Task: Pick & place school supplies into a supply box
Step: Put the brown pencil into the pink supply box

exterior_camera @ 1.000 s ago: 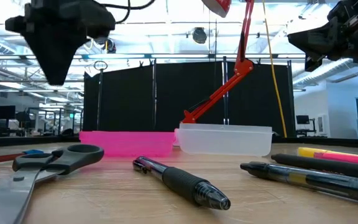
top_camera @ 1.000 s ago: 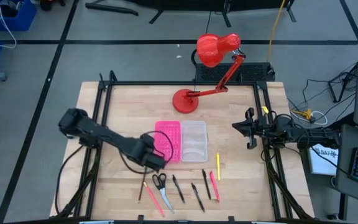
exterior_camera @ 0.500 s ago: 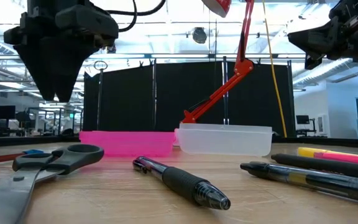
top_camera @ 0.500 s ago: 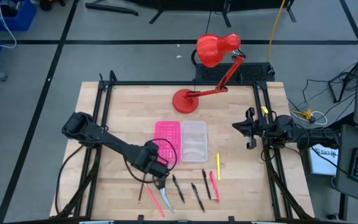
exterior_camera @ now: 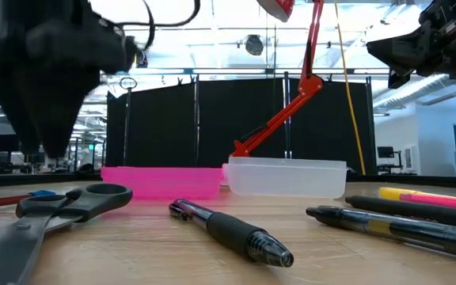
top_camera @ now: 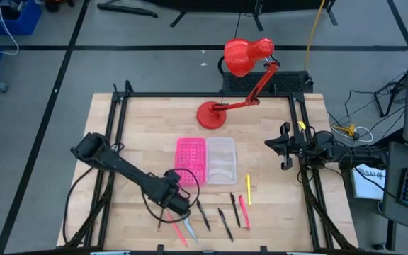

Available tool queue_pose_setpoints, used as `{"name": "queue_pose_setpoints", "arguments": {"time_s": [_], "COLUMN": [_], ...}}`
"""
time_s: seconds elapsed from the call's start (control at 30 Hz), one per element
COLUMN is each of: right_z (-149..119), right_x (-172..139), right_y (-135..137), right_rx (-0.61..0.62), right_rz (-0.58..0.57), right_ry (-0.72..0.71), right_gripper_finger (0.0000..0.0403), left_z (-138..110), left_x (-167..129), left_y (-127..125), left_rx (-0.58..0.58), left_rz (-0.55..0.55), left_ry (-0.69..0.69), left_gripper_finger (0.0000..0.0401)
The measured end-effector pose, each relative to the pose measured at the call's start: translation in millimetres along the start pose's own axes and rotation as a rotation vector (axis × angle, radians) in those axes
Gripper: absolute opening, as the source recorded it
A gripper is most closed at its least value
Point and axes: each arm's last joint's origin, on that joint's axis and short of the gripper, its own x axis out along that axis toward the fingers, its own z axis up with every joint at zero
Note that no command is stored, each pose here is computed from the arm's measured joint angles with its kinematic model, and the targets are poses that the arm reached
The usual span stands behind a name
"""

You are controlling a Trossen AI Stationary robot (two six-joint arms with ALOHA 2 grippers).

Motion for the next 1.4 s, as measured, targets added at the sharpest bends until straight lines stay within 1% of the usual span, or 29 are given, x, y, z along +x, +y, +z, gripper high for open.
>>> {"name": "queue_pose_setpoints", "arguments": {"time_s": [0.13, 0.33, 0.5, 0.6, 0.7, 0.83, 1.0, 1.1, 1.2, 1.4], "right_z": [0, 0, 0, 0, 0, -2, -2, -2, -2, -2], "right_x": [0, 0, 0, 0, 0, 0, 0, 0, 0, 0], "right_y": [0, 0, 0, 0, 0, 0, 0, 0, 0, 0], "right_rx": [0.000, 0.000, 0.000, 0.000, 0.000, -0.001, -0.001, 0.000, -0.001, 0.000], "right_rz": [0.000, 0.000, 0.000, 0.000, 0.000, -0.001, -0.001, -0.001, -0.001, -0.001], "right_ry": [0.001, 0.002, 0.002, 0.002, 0.004, 0.017, 0.017, 0.017, 0.017, 0.017], "right_gripper_finger": [0.0000, 0.0000, 0.0000, 0.0000, 0.0000, 0.0000, 0.0000, 0.0000, 0.0000, 0.0000], "left_z": [1, 3, 1, 1, 3, 3, 2, 2, 2, 4], "left_x": [20, 40, 47, 48, 48, 48, 49, 49, 48, 43], "left_y": [-1, 5, 7, 4, 1, 0, -1, 0, 0, 3], "left_rx": [0.015, 0.006, 0.004, -0.004, -0.015, -0.004, 0.018, 0.053, 0.106, 0.280], "left_rz": [0.002, -0.024, -0.039, -0.074, -0.108, -0.120, -0.124, -0.121, -0.121, -0.148], "left_ry": [0.006, 0.050, 0.073, 0.081, 0.100, 0.109, 0.109, 0.104, 0.102, 0.115], "left_gripper_finger": [0.0278, 0.0251, 0.0229, 0.0213, 0.0188, 0.0152, 0.0127, 0.0123, 0.0129, 0.0168]}}
